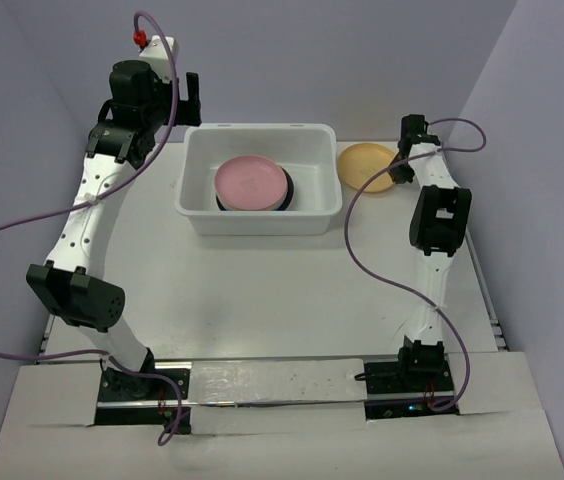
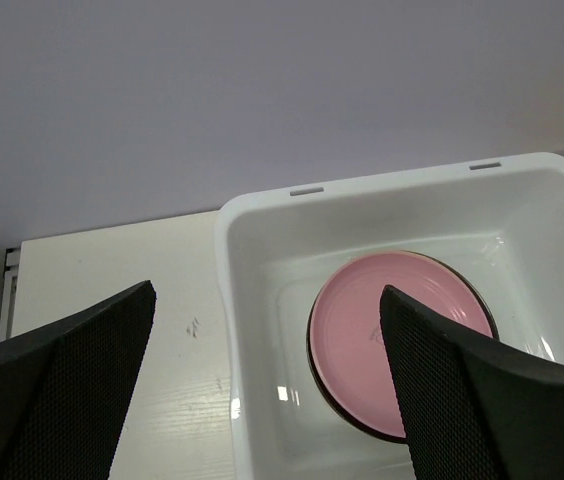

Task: Place the plates into the plastic bin on the countertop

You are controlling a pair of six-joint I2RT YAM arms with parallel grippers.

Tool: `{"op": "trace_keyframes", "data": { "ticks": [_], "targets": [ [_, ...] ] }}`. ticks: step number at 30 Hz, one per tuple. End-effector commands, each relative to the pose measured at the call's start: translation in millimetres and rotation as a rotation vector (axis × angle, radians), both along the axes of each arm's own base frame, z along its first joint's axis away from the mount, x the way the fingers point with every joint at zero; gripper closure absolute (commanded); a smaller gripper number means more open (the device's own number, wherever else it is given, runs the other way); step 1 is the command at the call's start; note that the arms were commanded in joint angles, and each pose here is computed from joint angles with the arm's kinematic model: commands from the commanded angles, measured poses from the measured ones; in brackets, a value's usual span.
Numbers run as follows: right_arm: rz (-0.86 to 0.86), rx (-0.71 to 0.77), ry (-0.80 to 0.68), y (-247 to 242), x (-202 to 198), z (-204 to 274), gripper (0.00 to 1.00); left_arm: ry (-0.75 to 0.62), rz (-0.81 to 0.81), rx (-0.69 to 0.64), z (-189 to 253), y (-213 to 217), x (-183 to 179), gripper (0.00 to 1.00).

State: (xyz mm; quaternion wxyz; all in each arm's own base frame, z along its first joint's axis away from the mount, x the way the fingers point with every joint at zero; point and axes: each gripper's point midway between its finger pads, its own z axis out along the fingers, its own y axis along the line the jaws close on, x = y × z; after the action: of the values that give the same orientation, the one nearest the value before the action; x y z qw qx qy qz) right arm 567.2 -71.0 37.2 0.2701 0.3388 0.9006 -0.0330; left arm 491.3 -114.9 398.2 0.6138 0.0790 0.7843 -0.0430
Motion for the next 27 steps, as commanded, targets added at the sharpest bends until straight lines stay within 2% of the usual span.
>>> {"op": "trace_keyframes", "data": {
  "ticks": [1,4,9,17,19,23,25,27],
  "targets": [
    [-0.008,0.021,0.009,-14,-21,27,1.0,-0.061,0.022,-0.007,18,5,-6,0.01],
    [-0.013,0.082,-0.08,-16,-23,73,1.0,-0.046,0.024,-0.029,10,3,-3,0.01],
    [-0.066,0.096,-0.206,-42,-39,142,1.0,0.021,0.027,-0.083,-10,-5,9,0.01],
    [-0.028,0.168,-0.36,-41,-70,219,1.0,0.056,0.036,-0.186,-24,4,19,0.01],
    [0.041,0.232,-0.43,-19,-75,243,1.0,0.084,0.045,-0.234,-28,14,23,0.01],
    [0.169,0.271,-0.502,25,-75,270,1.0,0.116,0.025,-0.28,-30,26,21,0.01],
    [0.259,0.253,-0.523,48,-74,280,1.0,0.112,0.006,-0.282,-28,30,16,0.01],
    [0.426,0.212,-0.536,99,-73,287,1.0,0.114,-0.004,-0.273,-27,34,10,0.01]
  ]
}}
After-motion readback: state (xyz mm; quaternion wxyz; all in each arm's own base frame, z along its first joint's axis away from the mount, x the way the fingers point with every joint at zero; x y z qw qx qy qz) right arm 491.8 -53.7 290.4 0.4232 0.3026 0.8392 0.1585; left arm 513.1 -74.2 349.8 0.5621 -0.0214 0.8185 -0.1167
